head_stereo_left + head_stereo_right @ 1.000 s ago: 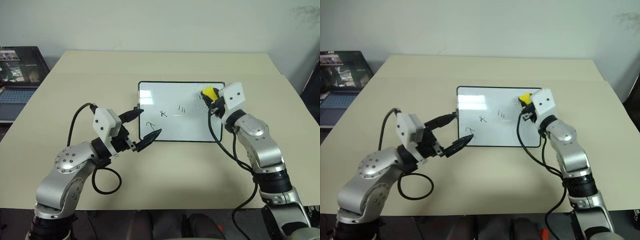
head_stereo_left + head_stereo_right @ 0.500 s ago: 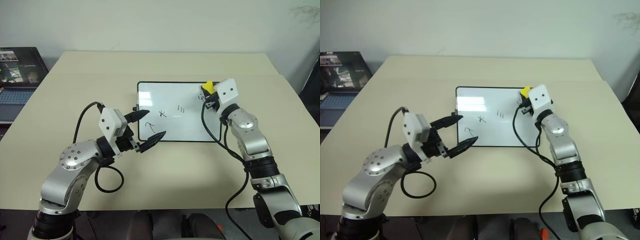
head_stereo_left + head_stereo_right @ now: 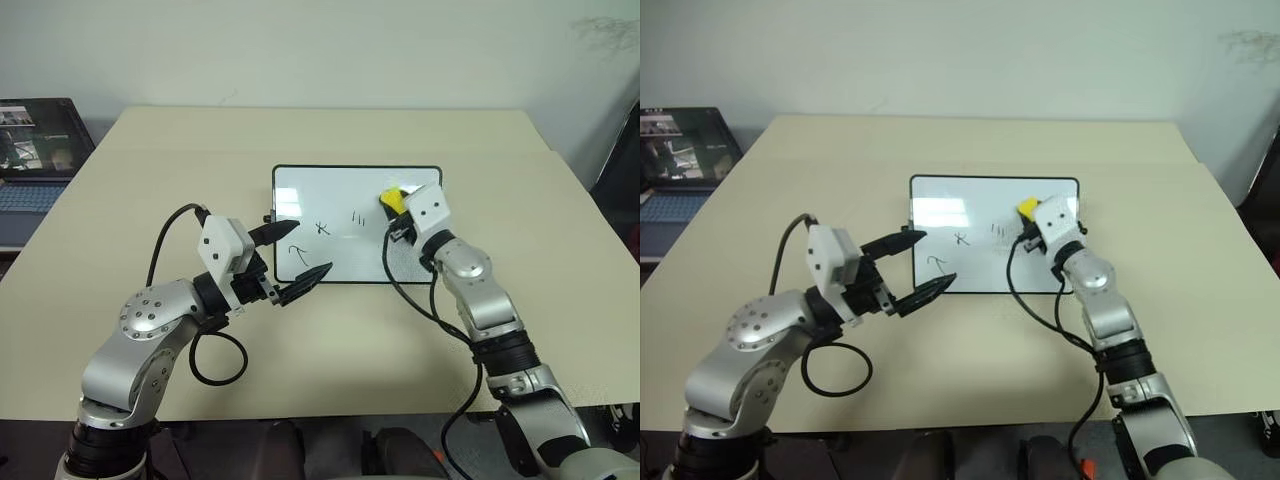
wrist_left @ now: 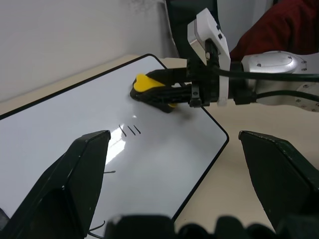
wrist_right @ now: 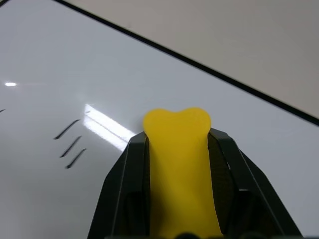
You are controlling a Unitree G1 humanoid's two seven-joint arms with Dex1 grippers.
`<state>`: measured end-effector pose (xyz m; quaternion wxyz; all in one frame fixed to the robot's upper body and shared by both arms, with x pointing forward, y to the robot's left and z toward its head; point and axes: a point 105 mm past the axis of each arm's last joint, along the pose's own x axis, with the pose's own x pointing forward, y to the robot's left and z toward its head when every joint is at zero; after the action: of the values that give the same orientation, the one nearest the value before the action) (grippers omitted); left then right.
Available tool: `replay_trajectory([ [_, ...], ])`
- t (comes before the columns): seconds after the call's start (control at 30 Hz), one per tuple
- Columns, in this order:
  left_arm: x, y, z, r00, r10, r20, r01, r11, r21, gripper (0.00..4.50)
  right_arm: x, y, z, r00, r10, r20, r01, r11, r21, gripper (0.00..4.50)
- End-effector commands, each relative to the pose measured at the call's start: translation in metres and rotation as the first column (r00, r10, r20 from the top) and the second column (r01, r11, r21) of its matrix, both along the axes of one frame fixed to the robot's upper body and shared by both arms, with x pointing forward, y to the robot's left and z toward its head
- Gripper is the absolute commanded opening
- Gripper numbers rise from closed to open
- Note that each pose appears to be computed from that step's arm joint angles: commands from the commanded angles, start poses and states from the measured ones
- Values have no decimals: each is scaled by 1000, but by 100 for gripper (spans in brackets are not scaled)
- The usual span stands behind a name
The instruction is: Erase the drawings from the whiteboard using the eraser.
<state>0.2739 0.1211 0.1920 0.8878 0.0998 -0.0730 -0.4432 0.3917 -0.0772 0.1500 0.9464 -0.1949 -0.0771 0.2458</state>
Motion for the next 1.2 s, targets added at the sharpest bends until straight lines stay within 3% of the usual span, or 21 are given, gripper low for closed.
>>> replay_trajectory([
  [0.03, -1, -1, 9, 999, -9, 41, 10, 1000, -8, 450, -8, 7, -41, 990, 24, -140, -31, 998, -52, 120],
  [0.13, -1, -1, 8, 999, -8, 39, 8, 1000, -7, 450, -9, 6, -27, 995, 29, -96, -33, 999, -36, 120],
  [0.33, 1, 1, 7, 999, 4, 39, -4, 1000, -8, 450, -16, -7, 34, 999, 27, 47, -29, 999, 39, 120],
  [0.57, 1, 3, 5, 999, 17, 34, -16, 1000, -12, 450, -24, -39, 82, 983, -74, 166, 58, 993, 98, 120],
  [0.87, 2, 1, 4, 999, 4, 33, -4, 1000, -6, 450, -5, -51, 44, 985, -146, 96, 144, 989, 31, 120],
  [1.03, 2, 1, 5, 999, 3, 35, -3, 1000, -9, 450, -11, -41, 21, 994, -107, 33, 107, 994, 5, 120],
  [1.2, 1, -1, 5, 999, -1, 34, 2, 1000, -28, 450, -25, -29, -19, 993, -44, -111, 39, 998, -46, 120],
])
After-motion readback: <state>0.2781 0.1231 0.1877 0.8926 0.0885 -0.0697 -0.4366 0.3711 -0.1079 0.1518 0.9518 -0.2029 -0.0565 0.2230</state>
